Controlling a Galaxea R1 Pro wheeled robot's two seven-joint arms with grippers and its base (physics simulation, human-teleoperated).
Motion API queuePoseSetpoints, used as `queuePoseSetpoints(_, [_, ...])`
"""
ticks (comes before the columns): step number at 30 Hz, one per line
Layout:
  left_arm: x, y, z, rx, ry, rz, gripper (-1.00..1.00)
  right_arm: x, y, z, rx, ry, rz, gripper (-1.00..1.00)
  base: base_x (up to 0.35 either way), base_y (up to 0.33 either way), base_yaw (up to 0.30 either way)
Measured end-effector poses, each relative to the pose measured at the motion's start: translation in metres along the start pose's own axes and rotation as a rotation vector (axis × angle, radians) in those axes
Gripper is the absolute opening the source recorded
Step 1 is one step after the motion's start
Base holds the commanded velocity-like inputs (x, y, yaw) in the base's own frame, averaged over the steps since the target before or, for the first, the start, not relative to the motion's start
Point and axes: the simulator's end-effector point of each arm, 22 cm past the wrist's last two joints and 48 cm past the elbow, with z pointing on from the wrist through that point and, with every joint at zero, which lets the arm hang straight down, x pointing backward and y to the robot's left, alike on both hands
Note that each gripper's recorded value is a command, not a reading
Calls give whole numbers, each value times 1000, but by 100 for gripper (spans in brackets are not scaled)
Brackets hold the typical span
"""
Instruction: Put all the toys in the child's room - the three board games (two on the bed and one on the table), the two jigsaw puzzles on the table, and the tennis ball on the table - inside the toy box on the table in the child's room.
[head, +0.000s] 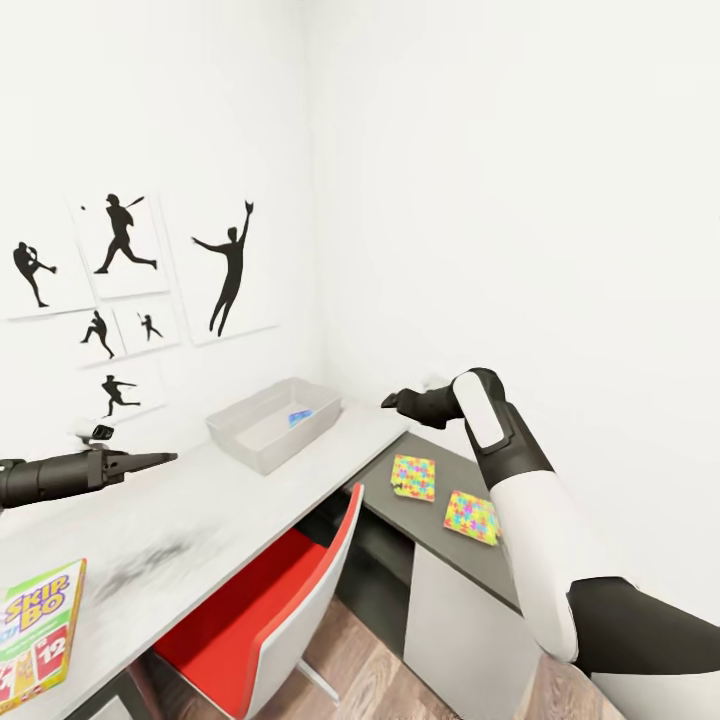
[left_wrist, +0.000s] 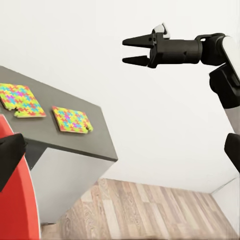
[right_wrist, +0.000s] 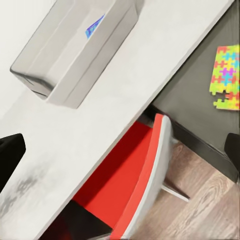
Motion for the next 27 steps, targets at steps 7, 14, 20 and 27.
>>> queuePoseSetpoints(7, [-1, -2, 0, 1, -1, 3, 100, -1, 1, -2, -1, -3, -1, 100, -86, 3, -268])
queuePoseSetpoints(14, [-2, -3, -1, 1, -3, 6, 100, -1, 2, -3, -1, -4, -2, 100, -142, 0, -268])
queuePoseSetpoints(20, [-3, -5, -1, 3, -4, 9, 100, -2, 2, -5, -2, -7, 1, 100, -220, 0, -268])
queuePoseSetpoints(27, [-4, -7, -2, 4, -6, 12, 100, -3, 2, -7, -2, -10, 1, 100, -139, 0, -268])
